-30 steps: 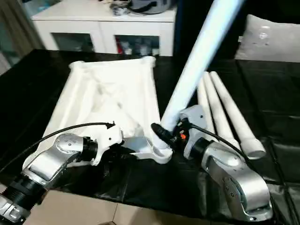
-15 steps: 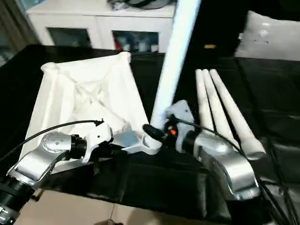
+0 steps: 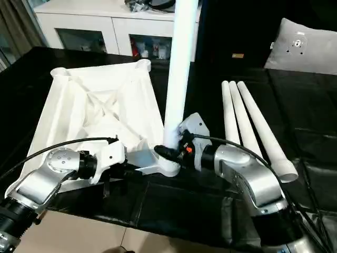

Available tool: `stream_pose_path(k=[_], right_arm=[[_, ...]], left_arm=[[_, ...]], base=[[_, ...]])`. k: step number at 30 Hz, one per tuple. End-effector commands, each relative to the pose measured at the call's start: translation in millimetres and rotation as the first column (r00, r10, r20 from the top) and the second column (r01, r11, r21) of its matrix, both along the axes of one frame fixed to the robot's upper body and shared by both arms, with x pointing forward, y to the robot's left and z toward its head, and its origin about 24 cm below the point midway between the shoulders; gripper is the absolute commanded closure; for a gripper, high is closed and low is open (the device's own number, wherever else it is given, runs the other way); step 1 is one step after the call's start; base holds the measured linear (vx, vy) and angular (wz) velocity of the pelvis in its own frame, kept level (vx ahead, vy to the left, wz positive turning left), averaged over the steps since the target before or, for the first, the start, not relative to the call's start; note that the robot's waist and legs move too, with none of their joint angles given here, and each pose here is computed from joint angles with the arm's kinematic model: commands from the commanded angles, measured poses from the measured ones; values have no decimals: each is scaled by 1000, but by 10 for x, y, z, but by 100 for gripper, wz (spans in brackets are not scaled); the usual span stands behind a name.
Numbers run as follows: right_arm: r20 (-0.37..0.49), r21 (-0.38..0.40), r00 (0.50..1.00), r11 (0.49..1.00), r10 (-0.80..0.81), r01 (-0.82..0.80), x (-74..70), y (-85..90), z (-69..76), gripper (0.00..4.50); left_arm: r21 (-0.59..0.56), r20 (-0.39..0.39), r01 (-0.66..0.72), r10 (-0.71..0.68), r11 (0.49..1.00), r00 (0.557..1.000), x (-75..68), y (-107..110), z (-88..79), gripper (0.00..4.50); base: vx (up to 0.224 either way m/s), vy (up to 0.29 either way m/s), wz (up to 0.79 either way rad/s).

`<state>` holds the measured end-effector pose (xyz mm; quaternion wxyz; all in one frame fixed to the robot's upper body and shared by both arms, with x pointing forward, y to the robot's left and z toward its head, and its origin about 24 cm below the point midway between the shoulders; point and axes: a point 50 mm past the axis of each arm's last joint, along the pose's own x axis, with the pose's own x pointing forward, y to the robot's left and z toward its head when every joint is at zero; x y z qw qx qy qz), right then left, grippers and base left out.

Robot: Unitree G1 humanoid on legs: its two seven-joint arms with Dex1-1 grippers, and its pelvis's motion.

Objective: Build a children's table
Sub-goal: Insert table leg to table base

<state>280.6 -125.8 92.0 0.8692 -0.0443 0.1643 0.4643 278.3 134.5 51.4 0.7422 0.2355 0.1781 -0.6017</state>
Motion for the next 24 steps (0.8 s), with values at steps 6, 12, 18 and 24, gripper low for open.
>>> stream_pose_path(k=[6, 12, 18, 24], right_arm=[[-12, -21, 999, 999, -41, 40, 2, -41, -111, 260], [-10, 31, 999, 999, -40, 40, -86, -29, -149, 260], [-7, 58, 997, 996, -74, 75, -118, -41, -171, 261], [-3, 51, 998, 997, -63, 63, -135, -34, -181, 261]], left_arm=[[18, 39, -1, 0, 1000, 999, 38, -2, 40, 450], [-41, 24, -69, 70, 997, 997, 68, -7, 27, 395], [23, 61, -100, 98, 995, 993, 91, 38, -49, 347], [59, 41, -85, 83, 995, 996, 91, 70, -68, 415]], base=[[0, 0, 0], [0, 0, 0], [0, 0, 0], [0, 0, 0]])
